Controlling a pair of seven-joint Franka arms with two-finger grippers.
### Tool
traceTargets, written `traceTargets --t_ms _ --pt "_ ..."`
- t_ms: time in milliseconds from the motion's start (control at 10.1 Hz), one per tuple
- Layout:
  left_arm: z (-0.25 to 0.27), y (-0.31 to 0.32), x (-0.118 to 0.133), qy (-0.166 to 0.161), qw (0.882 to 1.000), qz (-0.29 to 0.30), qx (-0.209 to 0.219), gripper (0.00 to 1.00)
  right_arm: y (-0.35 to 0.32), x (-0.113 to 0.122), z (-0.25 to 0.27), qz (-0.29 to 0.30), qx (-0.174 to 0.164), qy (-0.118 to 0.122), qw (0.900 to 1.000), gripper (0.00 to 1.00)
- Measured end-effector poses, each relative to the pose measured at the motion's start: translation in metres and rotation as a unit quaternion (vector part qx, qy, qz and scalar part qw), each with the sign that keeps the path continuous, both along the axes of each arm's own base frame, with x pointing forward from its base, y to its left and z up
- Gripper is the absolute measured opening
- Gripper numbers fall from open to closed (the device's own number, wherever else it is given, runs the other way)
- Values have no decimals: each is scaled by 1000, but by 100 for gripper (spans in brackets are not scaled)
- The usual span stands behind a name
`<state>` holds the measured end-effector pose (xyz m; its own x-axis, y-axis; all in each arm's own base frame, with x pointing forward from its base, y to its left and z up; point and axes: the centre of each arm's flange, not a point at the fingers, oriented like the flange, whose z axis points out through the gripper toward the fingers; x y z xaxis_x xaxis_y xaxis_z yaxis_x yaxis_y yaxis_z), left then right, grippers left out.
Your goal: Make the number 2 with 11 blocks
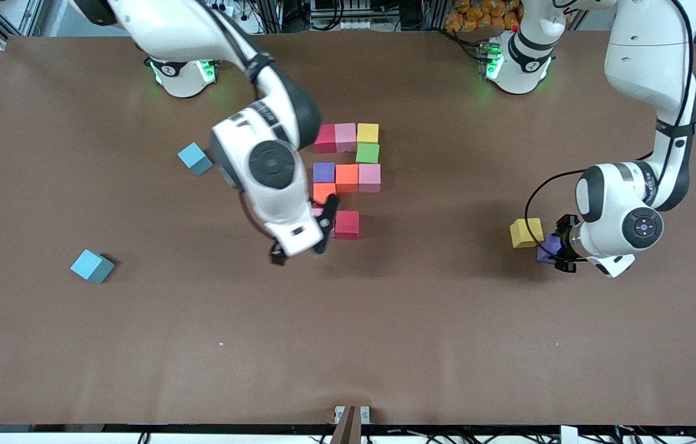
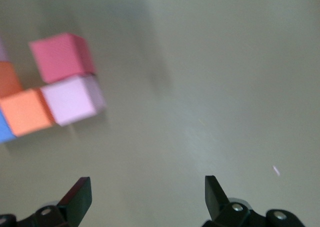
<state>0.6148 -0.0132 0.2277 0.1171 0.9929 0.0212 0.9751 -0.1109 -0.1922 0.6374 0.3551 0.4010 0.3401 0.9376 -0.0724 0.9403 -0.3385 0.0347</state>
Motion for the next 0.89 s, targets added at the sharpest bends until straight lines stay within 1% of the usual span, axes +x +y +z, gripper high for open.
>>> traceTargets --t_ms 99,198,297,395,494,692,791,890 --pt "20 -3 6 11 1000 -2 -4 57 -48 23 10 -36 1 -7 999 100" --pt "43 -9 15 13 1000 -6 -8 57 -100 44 20 -74 3 -14 997 100" --pt "65 -18 23 10 1000 -13 -11 57 -158 59 32 -112 2 -13 994 100" --pt "82 -32 29 5 1000 -21 -19 57 -212 66 43 -146 -2 -5 989 100" --pt "93 -49 33 -1 999 -27 -26 57 -257 67 51 -171 -5 5 985 100" --pt "107 -95 37 -14 998 -36 -39 57 -338 65 60 -227 -9 22 974 100" --pt "110 -120 35 -18 998 -43 -42 57 -363 61 59 -245 -10 30 969 100" --pt "109 -148 31 -17 998 -53 -42 57 -371 53 55 -259 -12 39 965 100"
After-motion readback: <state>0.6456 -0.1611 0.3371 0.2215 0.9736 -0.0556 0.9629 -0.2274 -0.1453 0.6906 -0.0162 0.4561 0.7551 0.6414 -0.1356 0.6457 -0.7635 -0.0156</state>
